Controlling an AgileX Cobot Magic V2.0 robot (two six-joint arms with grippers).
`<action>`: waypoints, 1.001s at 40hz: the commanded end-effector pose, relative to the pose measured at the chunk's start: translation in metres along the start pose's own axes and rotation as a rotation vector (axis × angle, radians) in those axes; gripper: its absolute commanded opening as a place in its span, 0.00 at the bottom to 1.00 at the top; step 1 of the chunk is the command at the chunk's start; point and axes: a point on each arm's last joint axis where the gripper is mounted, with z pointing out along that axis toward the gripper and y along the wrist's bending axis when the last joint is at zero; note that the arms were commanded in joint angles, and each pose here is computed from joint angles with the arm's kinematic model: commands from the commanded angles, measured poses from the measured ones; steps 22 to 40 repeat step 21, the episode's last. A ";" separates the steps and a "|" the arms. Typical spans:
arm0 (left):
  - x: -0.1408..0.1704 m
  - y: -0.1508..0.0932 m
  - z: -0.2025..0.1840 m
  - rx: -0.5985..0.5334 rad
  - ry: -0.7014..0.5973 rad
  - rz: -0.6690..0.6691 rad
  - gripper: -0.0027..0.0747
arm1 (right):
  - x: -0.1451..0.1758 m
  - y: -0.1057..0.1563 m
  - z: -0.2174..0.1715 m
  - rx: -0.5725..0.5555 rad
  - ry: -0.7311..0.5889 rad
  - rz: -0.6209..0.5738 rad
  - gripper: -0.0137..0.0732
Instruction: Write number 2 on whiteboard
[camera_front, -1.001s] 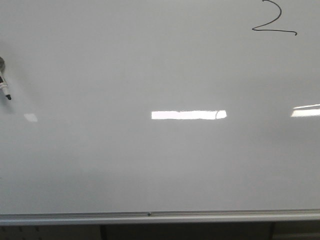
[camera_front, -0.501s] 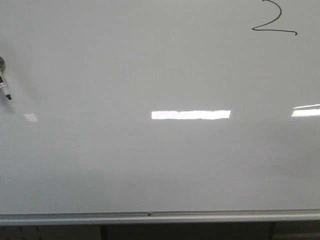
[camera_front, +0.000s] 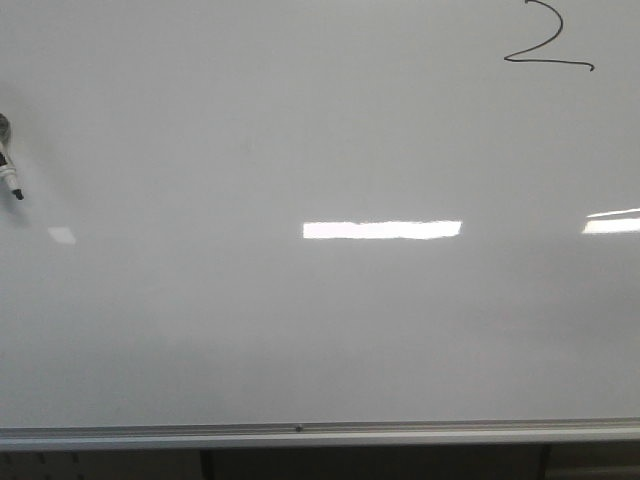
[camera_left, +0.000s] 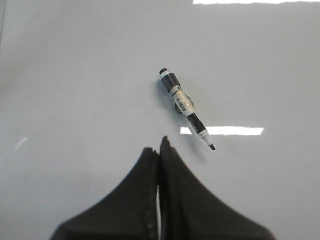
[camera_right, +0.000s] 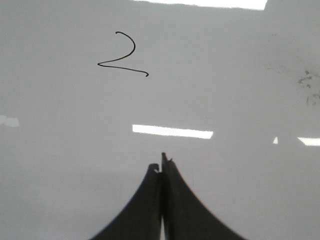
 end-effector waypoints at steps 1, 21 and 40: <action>-0.001 0.000 -0.001 0.004 -0.078 -0.006 0.01 | -0.009 -0.001 -0.002 0.011 -0.101 0.004 0.08; -0.001 0.000 -0.001 0.004 -0.078 -0.006 0.01 | -0.009 -0.001 -0.002 0.011 -0.101 0.004 0.08; -0.001 0.000 -0.001 0.004 -0.078 -0.006 0.01 | -0.009 -0.001 -0.002 0.011 -0.101 0.004 0.08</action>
